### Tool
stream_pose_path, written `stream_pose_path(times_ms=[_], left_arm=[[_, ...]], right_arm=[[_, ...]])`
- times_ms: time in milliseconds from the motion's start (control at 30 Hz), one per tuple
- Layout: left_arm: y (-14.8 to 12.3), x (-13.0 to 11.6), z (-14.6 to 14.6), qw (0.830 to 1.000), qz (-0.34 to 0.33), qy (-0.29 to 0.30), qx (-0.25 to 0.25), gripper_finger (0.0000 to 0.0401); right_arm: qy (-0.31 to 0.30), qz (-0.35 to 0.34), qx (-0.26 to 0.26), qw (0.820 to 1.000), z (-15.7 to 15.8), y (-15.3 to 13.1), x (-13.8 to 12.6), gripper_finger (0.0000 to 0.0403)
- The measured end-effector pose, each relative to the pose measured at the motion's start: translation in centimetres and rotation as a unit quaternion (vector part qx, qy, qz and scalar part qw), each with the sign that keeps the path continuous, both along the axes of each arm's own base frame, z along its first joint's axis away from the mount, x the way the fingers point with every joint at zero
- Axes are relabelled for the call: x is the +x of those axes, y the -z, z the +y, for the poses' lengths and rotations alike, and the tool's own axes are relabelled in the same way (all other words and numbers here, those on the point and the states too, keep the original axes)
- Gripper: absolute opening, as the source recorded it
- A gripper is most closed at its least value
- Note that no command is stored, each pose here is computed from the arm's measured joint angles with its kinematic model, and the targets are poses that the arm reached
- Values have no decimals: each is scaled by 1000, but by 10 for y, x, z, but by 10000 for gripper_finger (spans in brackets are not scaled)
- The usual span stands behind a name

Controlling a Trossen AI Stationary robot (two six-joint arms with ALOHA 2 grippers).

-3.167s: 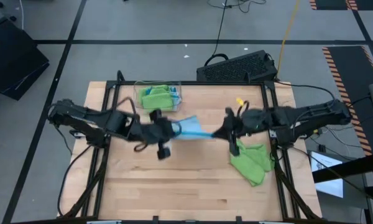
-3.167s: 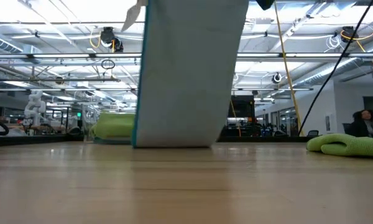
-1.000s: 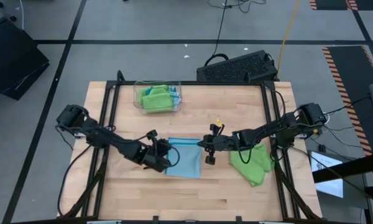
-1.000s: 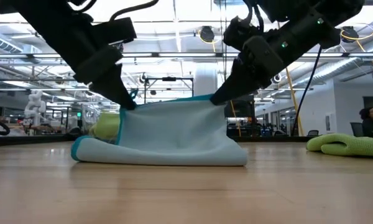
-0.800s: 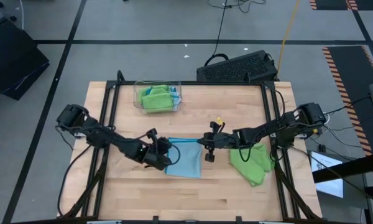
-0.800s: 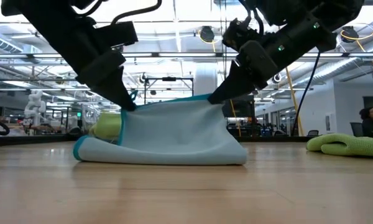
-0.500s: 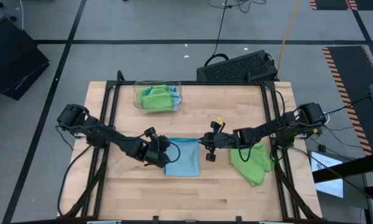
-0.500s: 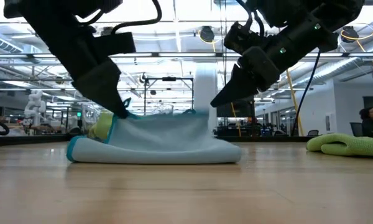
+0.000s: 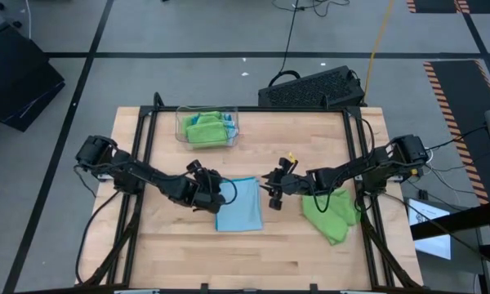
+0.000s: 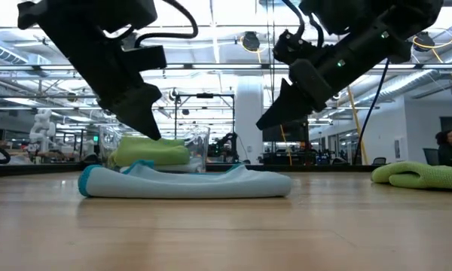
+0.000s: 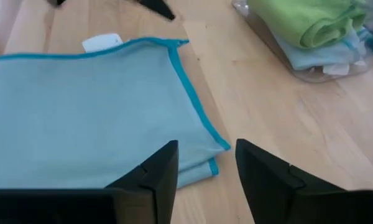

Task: Fold microfiber towels
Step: Fold the blue microfiber cloth

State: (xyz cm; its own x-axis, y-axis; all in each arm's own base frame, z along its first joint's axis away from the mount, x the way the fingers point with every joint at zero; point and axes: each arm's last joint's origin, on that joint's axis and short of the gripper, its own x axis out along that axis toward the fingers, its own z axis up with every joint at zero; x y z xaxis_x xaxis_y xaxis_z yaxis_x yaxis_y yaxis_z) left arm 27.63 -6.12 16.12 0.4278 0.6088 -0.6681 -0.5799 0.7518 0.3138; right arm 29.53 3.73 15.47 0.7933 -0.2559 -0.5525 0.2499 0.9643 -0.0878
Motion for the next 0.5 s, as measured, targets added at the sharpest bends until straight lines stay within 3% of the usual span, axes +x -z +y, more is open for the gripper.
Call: stream_pose_path(times_ms=[167, 500], left_arm=[[-2, 4, -5, 999, -33, -1, -19, 176], [-9, 7, -47, 988, -110, 79, -75, 130]], right_arm=[[-19, -5, 13, 1000, 3, 5, -4, 151], [-43, -114, 67, 990, 5, 10, -16, 112]])
